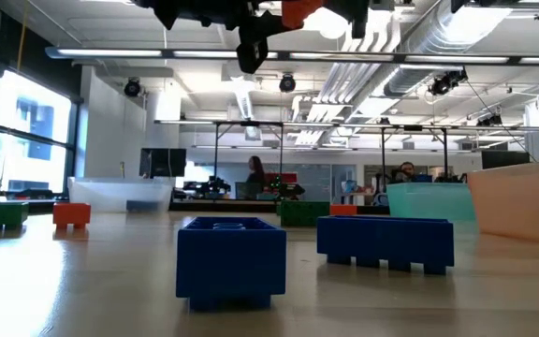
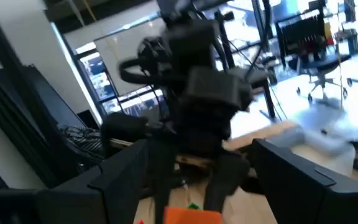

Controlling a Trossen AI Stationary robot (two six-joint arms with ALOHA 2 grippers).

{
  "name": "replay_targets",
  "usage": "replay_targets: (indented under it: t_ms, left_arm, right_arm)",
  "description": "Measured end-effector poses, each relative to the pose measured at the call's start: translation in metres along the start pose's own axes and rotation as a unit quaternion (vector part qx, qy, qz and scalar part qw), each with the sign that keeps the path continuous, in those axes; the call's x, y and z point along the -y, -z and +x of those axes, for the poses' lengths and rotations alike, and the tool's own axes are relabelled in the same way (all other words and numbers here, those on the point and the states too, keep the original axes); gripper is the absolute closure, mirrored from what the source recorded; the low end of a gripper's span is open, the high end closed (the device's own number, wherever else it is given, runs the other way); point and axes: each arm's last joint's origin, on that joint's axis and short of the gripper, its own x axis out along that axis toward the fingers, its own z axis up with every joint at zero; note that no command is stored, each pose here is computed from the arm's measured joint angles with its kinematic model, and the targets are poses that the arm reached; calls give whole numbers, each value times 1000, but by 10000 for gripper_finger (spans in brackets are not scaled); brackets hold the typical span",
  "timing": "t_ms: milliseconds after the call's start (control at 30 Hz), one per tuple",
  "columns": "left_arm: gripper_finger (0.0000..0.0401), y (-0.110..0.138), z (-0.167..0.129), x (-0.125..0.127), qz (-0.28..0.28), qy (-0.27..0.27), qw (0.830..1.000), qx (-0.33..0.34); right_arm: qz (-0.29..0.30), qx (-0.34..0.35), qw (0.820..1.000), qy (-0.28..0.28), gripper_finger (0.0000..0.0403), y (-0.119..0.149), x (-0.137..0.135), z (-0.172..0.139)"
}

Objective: Sort & place blocks by color
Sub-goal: Put the orange game piece into the green bin

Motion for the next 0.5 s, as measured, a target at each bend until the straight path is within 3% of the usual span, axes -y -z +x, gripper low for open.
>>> replay_targets:
  t_ms: [500]
  left_arm:
    - [293, -1, 0, 0, 5, -2, 1000, 4]
  right_arm:
    - [80, -65, 995, 0, 128, 17, 4, 7]
